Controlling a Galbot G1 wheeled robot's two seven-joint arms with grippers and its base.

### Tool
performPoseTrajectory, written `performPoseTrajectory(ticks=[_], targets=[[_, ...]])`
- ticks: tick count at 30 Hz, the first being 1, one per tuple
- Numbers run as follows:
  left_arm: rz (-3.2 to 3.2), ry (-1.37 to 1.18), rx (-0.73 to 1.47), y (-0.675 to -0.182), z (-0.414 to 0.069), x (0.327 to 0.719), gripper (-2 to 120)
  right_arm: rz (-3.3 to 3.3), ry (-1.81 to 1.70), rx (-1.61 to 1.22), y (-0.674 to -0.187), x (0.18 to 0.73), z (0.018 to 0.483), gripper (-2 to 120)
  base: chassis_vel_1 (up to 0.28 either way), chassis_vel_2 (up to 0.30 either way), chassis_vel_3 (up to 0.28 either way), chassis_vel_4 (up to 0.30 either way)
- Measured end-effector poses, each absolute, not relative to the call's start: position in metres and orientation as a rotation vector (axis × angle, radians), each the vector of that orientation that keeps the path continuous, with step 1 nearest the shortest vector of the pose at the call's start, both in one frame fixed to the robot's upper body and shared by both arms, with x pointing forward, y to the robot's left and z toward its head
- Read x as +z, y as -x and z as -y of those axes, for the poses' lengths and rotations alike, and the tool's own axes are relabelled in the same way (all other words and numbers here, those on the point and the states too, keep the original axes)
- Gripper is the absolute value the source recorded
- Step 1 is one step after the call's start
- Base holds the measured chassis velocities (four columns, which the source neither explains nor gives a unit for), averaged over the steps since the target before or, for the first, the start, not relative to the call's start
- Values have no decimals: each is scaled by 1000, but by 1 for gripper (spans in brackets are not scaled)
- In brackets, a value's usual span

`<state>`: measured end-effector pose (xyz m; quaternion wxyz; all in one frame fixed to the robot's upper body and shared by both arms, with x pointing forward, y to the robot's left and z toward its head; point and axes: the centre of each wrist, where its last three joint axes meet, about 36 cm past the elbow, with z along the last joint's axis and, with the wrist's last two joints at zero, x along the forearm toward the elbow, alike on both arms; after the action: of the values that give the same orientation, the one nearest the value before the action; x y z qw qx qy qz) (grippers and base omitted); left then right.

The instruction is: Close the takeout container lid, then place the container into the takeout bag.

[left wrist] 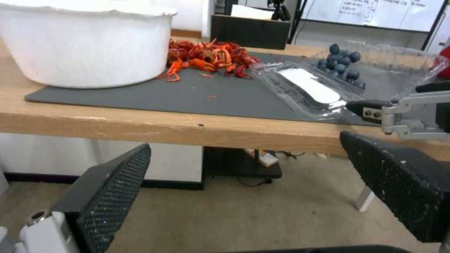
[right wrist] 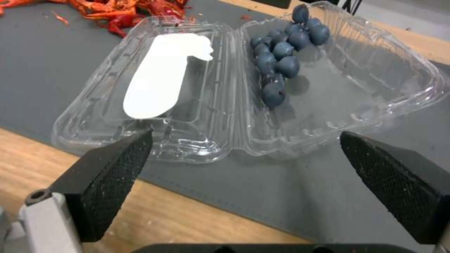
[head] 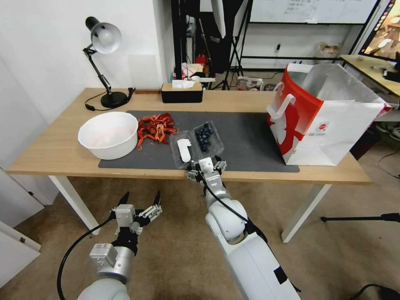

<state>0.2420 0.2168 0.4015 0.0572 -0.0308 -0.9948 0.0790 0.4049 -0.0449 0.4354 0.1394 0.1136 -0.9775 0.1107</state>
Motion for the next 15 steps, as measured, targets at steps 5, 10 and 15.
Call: performPoseTrajectory(ticks=[5, 10, 15], targets=[[3017, 96, 237, -241, -217, 401, 100, 2833, -334, 309, -401, 436, 42, 100, 0, 0, 0, 0], [3017, 100, 236, -241, -217, 401, 100, 2839, -344, 298, -397, 437, 40, 100, 0, 0, 0, 0], [3017, 106, 233, -241, -216, 401, 100, 2843, -353, 287, -390, 438, 42, 100, 0, 0, 0, 0]])
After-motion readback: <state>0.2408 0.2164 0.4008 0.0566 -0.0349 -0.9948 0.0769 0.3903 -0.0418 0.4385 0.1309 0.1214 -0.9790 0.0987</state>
